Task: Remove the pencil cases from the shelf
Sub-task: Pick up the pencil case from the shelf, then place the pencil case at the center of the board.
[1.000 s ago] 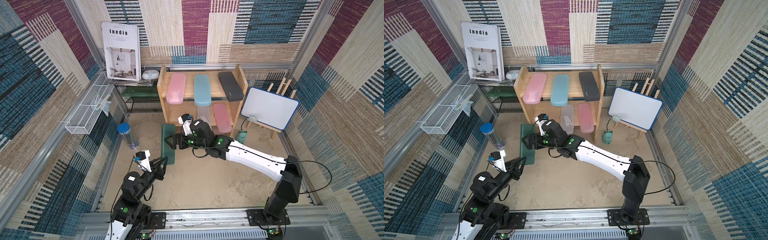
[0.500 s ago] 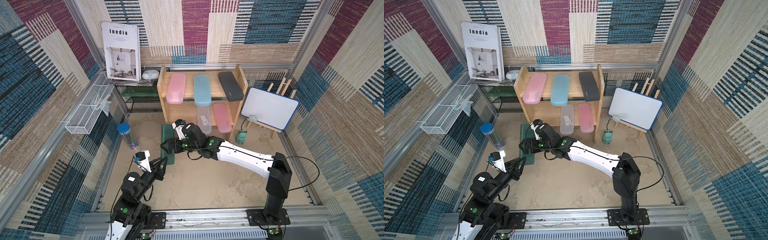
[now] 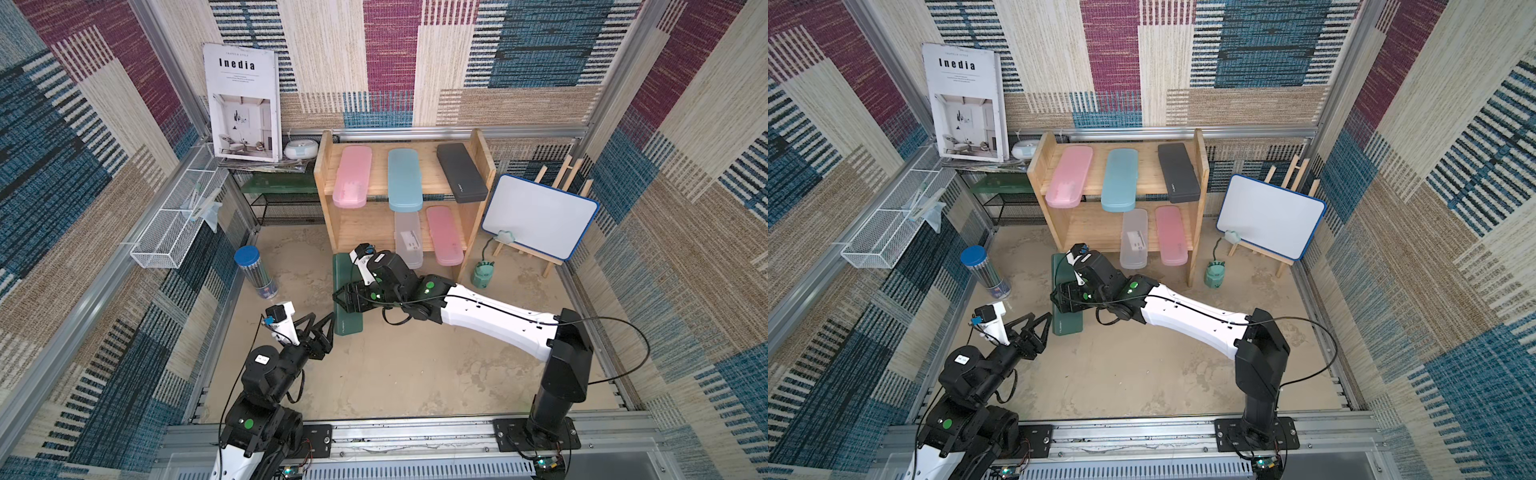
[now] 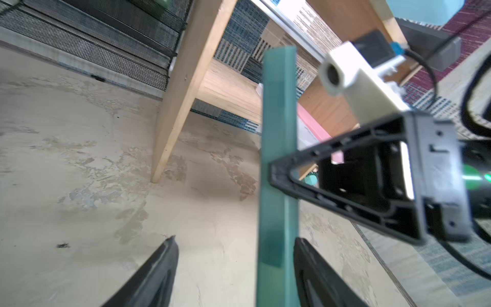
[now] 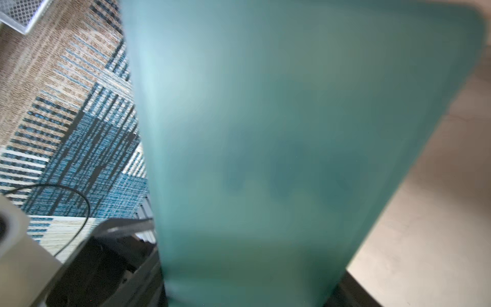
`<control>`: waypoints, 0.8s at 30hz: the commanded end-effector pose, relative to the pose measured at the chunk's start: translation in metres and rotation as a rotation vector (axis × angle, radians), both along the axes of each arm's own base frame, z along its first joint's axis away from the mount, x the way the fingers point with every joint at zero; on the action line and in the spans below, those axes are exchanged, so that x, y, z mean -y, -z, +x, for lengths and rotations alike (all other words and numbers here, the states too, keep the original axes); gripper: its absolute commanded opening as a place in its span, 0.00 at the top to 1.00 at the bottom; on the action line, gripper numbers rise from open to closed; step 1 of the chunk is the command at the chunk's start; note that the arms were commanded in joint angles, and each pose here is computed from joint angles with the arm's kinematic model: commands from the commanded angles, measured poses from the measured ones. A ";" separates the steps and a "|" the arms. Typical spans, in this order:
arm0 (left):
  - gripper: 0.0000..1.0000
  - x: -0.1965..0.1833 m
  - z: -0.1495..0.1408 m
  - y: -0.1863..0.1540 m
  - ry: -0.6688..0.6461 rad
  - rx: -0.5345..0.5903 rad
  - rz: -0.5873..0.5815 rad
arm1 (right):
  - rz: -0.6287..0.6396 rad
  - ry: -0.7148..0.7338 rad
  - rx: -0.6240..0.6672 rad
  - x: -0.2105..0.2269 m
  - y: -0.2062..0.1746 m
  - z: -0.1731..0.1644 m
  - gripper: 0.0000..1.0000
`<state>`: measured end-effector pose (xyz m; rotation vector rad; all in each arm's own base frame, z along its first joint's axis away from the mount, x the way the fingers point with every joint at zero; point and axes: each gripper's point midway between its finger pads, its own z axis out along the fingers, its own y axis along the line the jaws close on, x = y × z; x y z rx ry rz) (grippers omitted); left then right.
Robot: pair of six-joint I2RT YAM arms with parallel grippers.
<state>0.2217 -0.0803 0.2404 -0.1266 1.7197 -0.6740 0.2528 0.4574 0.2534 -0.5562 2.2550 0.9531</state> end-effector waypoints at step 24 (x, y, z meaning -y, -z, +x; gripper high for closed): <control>0.20 -0.011 0.025 0.014 -0.099 -0.043 0.021 | -0.488 0.651 -0.327 0.361 0.143 -0.035 0.24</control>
